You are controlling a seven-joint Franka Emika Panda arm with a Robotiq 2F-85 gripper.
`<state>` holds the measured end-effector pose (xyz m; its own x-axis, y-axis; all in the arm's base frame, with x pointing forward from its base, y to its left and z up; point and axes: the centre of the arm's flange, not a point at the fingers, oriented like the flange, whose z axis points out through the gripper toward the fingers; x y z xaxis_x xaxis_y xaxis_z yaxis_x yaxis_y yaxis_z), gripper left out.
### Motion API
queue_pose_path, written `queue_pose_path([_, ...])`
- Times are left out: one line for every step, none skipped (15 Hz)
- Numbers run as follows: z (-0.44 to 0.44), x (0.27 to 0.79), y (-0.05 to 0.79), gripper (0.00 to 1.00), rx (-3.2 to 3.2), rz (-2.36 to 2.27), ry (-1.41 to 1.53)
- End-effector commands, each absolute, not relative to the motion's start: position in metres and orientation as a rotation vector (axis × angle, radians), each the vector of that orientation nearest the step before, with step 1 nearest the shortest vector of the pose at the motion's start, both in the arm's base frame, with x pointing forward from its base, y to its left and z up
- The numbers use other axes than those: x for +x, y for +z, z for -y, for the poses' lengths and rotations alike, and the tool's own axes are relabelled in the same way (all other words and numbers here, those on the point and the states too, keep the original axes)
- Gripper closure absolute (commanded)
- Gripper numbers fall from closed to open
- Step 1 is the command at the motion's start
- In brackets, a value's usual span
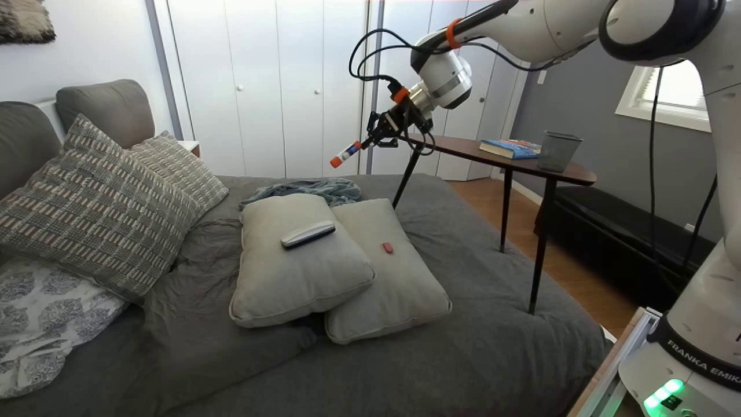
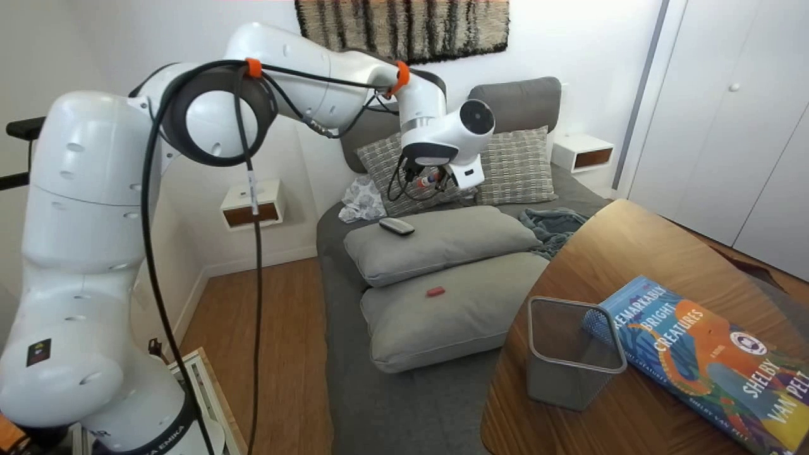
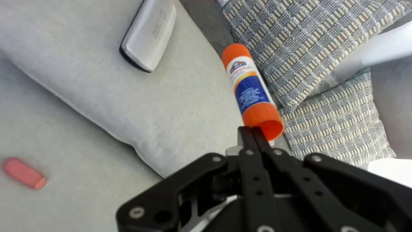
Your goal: Pick up the glue stick and put it on the left gray pillow
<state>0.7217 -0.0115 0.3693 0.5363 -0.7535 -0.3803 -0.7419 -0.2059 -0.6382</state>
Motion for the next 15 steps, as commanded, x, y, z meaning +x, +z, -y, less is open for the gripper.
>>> queue_pose_path([-0.015, 0.759, 0.332, 0.99, -1.814, -1.185, 0.003])
queue_pose_path([-0.022, 0.766, 0.321, 0.99, -1.783, -1.189, 0.02])
queue_pose_path([-0.027, 0.77, 0.312, 0.99, -1.748, -1.189, 0.038])
queue_pose_path([-0.031, 0.777, 0.301, 0.99, -1.717, -1.196, 0.057])
queue_pose_path([-0.034, 0.781, 0.292, 0.99, -1.686, -1.202, 0.075])
queue_pose_path([-0.036, 0.786, 0.282, 0.99, -1.66, -1.21, 0.098])
queue_pose_path([-0.04, 0.791, 0.269, 0.99, -1.638, -1.218, 0.122])
queue_pose_path([-0.042, 0.795, 0.26, 0.99, -1.616, -1.223, 0.137])
queue_pose_path([-0.04, 0.799, 0.249, 0.99, -1.604, -1.229, 0.159])
queue_pose_path([-0.041, 0.801, 0.24, 0.99, -1.594, -1.236, 0.179])
queue_pose_path([-0.034, 0.802, 0.229, 0.99, -1.593, -1.239, 0.228])
queue_pose_path([-0.04, 0.802, 0.219, 0.99, -1.608, -1.237, 0.293])
queue_pose_path([-0.039, 0.798, 0.211, 0.99, -1.632, -1.251, 0.358])
queue_pose_path([-0.039, 0.776, 0.22, 0.98, -1.637, -1.243, 0.272])
queue_pose_path([-0.04, 0.775, 0.211, 0.98, -1.635, -1.247, 0.312])
